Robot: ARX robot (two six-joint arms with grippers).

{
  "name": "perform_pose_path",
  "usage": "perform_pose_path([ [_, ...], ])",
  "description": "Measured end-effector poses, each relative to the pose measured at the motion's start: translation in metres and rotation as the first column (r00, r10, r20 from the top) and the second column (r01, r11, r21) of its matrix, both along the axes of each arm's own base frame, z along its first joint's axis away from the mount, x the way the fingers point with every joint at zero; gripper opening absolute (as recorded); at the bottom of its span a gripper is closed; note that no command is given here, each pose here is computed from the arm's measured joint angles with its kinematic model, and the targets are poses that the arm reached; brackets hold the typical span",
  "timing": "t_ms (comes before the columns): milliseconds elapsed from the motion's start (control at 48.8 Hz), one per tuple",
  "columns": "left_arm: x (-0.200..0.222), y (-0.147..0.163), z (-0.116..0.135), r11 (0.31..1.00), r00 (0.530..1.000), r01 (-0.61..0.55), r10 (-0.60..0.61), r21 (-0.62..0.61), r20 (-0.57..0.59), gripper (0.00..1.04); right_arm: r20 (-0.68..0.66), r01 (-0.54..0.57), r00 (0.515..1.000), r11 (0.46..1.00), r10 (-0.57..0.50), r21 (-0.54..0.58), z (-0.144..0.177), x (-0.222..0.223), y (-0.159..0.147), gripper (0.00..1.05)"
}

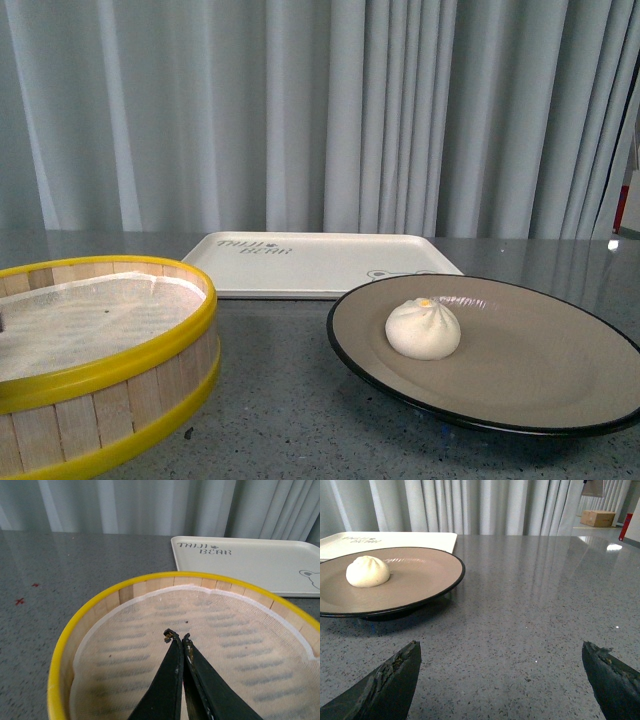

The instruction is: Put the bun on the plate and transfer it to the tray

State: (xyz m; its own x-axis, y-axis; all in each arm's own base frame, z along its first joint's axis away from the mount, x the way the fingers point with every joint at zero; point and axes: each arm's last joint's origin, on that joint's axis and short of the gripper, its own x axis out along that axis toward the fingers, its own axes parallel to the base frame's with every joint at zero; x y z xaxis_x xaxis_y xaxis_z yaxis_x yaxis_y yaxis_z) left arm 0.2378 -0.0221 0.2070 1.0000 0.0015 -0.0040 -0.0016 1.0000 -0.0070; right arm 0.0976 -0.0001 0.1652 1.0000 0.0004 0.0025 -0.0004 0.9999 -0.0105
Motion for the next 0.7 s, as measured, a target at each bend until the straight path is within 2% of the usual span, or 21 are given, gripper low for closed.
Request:
perform_pose_path([
  [430,-0.055,0.021,-0.024,1.000,1.000,0.003,-0.003,0.000,-0.004,0.04,0.000,0.000,1.000,1.000,0.000,0.000,0.000,0.000,0.000,0.96],
  [697,-0.076,0.022,-0.031,1.000,1.000,0.002,-0.002,0.000,-0.005,0.04,0.000,0.000,1.000,1.000,0.000,0.000,0.000,0.000,0.000,0.96],
])
